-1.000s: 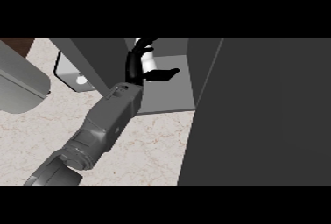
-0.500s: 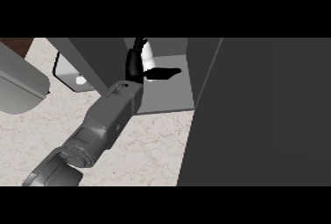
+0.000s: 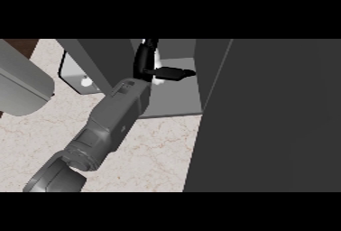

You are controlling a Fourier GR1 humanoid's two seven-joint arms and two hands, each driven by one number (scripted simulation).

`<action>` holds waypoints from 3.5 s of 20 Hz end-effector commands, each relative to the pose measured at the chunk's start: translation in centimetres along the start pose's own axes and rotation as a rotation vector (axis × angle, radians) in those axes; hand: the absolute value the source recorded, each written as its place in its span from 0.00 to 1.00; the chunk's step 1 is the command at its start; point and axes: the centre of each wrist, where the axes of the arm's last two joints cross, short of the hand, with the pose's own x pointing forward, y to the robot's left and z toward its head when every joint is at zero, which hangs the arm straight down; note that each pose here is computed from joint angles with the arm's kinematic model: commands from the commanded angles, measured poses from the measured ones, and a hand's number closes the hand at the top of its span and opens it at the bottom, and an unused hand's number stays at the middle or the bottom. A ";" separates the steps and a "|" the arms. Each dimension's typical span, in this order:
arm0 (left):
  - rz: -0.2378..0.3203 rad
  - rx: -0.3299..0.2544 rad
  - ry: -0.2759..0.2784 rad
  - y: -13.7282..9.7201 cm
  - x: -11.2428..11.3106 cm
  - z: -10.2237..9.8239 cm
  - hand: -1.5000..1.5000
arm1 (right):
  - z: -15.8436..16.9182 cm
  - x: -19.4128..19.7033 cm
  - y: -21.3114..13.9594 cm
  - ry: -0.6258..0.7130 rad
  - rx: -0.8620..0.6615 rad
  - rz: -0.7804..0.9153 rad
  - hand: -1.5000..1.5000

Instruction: Pick up the bottled water, place it into the cabinet and close the cabinet

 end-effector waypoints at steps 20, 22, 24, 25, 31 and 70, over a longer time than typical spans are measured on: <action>0.328 -0.169 0.031 -0.7 -0.3 7.5 1.00 | 0.4 1.2 0.1 0.012 0.031 0.095 0.00; 0.304 -0.170 0.060 1.9 -1.5 8.8 1.00 | 0.6 2.2 -0.3 0.016 0.086 0.152 0.00; 0.307 -0.162 0.053 1.7 -0.2 8.9 1.00 | 0.6 2.9 -0.4 0.051 0.168 0.172 1.00; 0.314 -0.170 0.070 1.2 -0.8 10.7 1.00 | 0.5 2.2 0.1 0.087 0.193 0.170 1.00; 0.296 -0.125 0.041 7.1 -0.5 15.5 1.00 | 0.9 3.2 1.3 0.171 0.303 0.078 1.00; 0.280 -0.044 -0.009 23.6 5.2 24.6 1.00 | -19.8 -2.8 11.0 0.228 0.238 -0.044 1.00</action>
